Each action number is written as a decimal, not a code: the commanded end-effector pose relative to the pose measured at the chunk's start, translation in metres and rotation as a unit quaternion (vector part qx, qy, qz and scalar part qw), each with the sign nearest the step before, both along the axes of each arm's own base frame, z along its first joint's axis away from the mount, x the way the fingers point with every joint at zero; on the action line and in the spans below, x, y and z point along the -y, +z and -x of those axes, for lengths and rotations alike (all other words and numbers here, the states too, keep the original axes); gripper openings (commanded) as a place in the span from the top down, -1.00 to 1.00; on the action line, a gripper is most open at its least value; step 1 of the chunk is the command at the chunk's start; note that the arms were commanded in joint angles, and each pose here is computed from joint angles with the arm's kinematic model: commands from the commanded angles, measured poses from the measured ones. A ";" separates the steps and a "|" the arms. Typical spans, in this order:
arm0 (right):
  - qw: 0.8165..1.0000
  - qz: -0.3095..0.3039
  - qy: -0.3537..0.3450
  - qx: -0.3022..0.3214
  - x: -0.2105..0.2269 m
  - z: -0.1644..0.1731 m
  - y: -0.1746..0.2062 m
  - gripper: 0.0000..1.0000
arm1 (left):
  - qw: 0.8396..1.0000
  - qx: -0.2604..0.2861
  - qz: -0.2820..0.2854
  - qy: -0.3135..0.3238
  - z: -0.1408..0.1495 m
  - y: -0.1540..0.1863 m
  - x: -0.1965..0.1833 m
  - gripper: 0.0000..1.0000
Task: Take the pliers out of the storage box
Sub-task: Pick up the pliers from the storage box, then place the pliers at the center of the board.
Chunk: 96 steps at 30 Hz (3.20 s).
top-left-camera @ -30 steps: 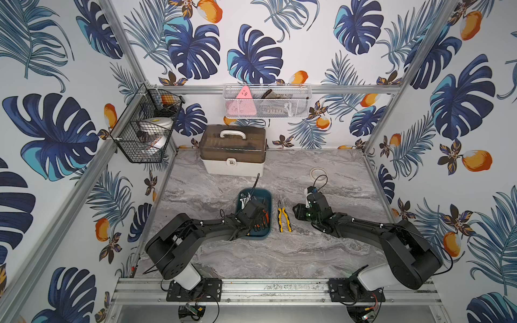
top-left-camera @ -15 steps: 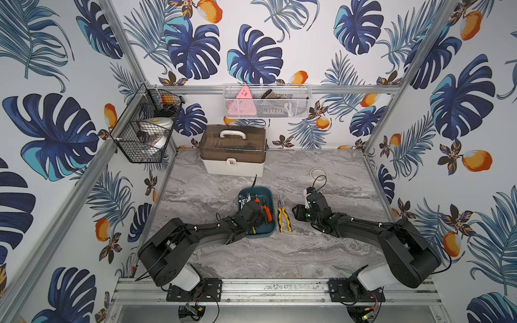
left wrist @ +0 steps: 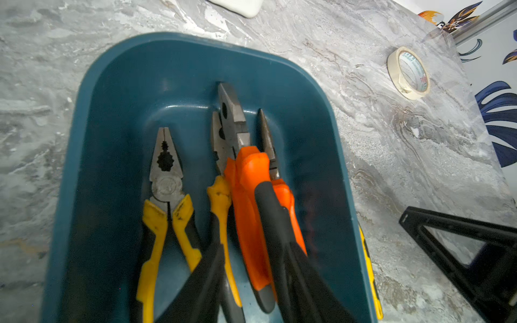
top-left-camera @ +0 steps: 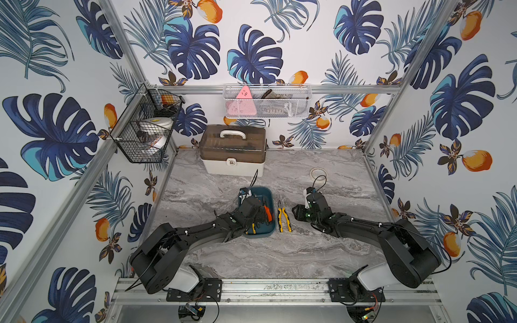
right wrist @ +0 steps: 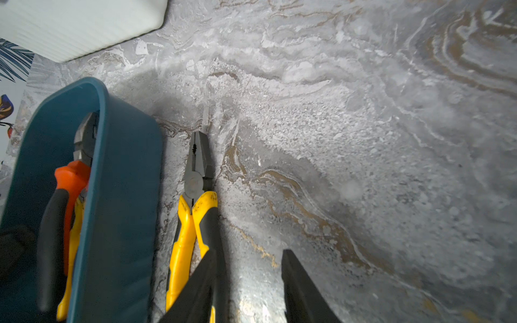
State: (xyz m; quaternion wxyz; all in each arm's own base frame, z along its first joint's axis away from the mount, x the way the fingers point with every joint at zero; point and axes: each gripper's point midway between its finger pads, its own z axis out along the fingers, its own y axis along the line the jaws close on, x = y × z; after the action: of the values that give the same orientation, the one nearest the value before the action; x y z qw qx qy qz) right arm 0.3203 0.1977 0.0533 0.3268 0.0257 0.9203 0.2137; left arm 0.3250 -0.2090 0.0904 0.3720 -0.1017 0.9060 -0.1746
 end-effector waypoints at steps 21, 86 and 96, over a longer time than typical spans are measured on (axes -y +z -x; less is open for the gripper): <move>1.000 -0.013 0.005 0.006 -0.006 -0.003 0.003 0.18 | 0.989 -0.085 -0.125 0.005 -0.012 -0.020 0.007 -0.08; 0.901 -0.354 0.249 -0.003 -0.094 -0.005 0.145 -0.62 | 0.886 0.047 0.349 -0.303 -0.019 0.117 0.045 1.00; 0.922 -0.321 0.216 -0.008 -0.082 -0.017 0.130 -0.72 | 0.894 0.043 0.320 -0.311 -0.013 0.118 0.051 1.00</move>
State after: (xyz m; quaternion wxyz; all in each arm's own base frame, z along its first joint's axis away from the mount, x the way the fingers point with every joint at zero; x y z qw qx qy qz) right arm 0.3315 0.2877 0.1959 0.2360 -0.0896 0.7728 0.5823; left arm 0.3438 -0.2528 0.1825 0.2567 0.0225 0.7942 -0.5503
